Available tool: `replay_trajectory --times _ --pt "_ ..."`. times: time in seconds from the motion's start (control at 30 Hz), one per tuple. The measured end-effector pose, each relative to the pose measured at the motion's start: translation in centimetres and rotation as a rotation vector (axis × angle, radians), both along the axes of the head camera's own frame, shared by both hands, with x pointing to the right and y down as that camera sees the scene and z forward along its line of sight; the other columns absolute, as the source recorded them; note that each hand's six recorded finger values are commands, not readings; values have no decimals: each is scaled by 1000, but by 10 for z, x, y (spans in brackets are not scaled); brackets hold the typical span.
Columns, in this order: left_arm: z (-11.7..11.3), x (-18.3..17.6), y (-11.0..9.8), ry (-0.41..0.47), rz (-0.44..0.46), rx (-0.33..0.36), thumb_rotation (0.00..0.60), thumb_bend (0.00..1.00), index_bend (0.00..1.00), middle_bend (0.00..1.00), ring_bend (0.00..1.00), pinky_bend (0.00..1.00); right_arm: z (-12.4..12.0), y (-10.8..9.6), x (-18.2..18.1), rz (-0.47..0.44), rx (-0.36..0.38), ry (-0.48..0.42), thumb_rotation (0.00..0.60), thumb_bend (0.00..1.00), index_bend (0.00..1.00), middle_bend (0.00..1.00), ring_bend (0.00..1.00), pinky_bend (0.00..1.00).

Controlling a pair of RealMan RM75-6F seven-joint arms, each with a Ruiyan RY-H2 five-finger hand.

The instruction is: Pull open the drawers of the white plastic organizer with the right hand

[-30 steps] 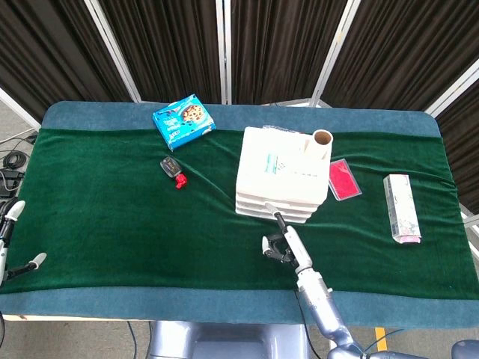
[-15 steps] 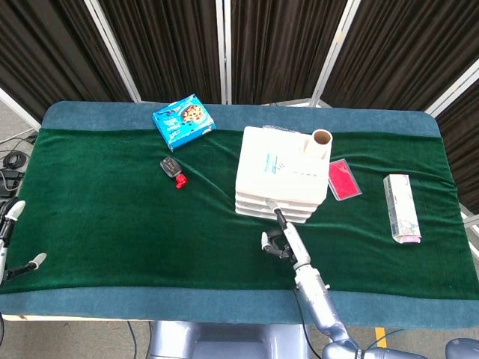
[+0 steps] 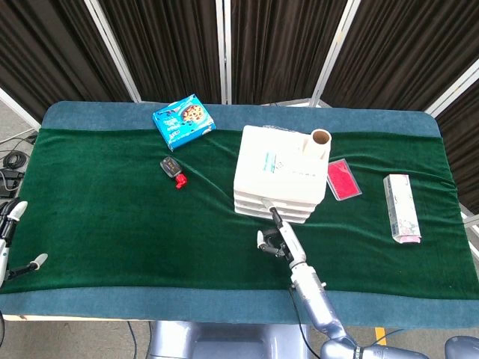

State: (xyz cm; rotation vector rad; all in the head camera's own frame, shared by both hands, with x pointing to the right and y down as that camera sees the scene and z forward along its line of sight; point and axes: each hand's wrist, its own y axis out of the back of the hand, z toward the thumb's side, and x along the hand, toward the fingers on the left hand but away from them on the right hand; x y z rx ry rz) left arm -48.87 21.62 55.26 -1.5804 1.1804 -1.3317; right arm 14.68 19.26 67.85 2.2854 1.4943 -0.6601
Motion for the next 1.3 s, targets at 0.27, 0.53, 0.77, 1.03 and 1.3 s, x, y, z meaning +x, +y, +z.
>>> replay_trajectory --times 0.27,0.53,0.77,1.03,1.3 --pt "0 0 0 -2 -1 0 600 78 0 0 0 0 -5 -1 1 -1 -5 -18 600 567 162 898 907 765" --pt "0 0 0 -3 0 -1 600 78 0 0 0 0 -9 1 3 3 -17 -39 600 571 171 898 908 766" --pt "0 0 0 -4 0 0 600 79 0 0 0 0 -13 6 5 -5 -16 -48 600 571 171 898 908 765" --pt "0 1 0 -5 2 2 600 79 0 0 0 0 -16 12 11 -4 -16 -52 600 571 171 899 908 765" --pt "0 1 1 -6 2 2 600 78 0 0 0 0 -17 17 15 -8 -24 -64 600 573 185 898 907 766"
